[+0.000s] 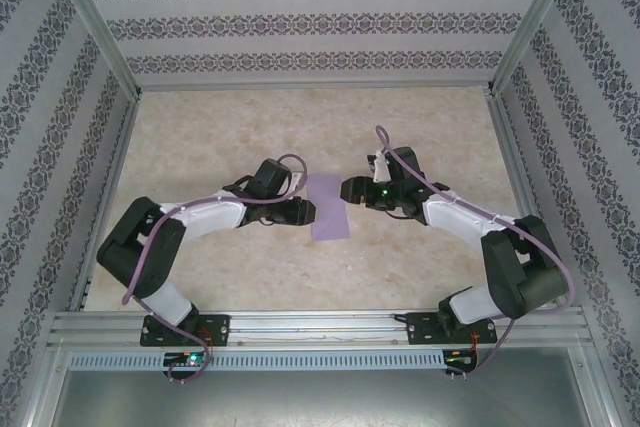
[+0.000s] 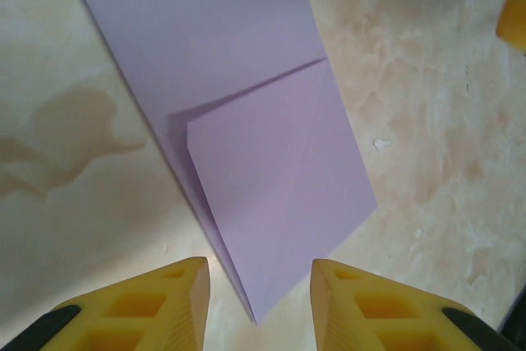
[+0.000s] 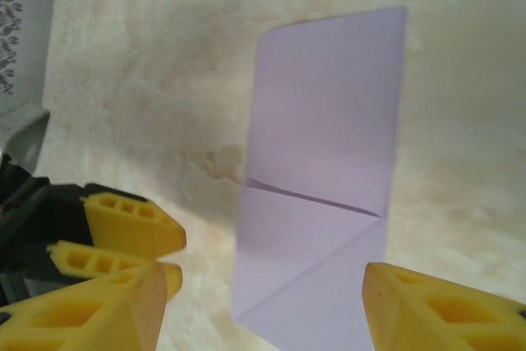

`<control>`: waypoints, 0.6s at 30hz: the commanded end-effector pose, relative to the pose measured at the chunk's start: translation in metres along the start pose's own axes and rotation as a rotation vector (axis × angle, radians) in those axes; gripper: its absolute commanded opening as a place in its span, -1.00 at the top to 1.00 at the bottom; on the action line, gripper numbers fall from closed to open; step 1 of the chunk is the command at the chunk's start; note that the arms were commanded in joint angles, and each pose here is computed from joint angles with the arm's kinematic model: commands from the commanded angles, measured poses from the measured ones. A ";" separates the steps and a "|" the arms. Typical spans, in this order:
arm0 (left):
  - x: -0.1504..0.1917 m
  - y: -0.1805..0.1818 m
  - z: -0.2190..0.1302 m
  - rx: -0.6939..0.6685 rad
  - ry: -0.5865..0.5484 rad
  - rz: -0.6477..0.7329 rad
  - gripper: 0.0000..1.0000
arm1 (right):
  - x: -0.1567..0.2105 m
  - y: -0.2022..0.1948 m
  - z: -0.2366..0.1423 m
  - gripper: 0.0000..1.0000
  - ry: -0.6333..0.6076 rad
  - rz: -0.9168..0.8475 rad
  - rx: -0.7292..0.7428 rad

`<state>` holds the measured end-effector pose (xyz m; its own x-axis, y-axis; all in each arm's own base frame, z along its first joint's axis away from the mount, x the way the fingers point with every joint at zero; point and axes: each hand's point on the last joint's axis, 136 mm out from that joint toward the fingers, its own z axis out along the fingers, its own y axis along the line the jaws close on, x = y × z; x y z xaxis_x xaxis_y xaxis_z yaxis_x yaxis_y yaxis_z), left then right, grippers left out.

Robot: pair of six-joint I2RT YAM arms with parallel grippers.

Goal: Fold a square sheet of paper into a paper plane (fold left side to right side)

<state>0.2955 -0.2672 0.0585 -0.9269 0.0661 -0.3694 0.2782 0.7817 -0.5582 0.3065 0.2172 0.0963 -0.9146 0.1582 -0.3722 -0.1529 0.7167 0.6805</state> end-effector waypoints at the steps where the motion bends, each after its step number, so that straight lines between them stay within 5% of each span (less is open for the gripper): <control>1: -0.020 0.004 0.008 -0.006 -0.042 0.022 0.25 | 0.008 -0.012 -0.004 -0.31 -0.008 0.011 0.027; 18: -0.024 0.010 0.035 0.034 -0.017 0.002 0.50 | 0.027 -0.032 0.000 -0.22 0.031 0.061 0.049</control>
<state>0.3171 -0.2782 0.0293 -0.9360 0.0625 -0.3464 0.2622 0.7803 -0.5678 0.2843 0.2023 0.0657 -0.9367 0.1641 -0.3093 -0.0892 0.7423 0.6641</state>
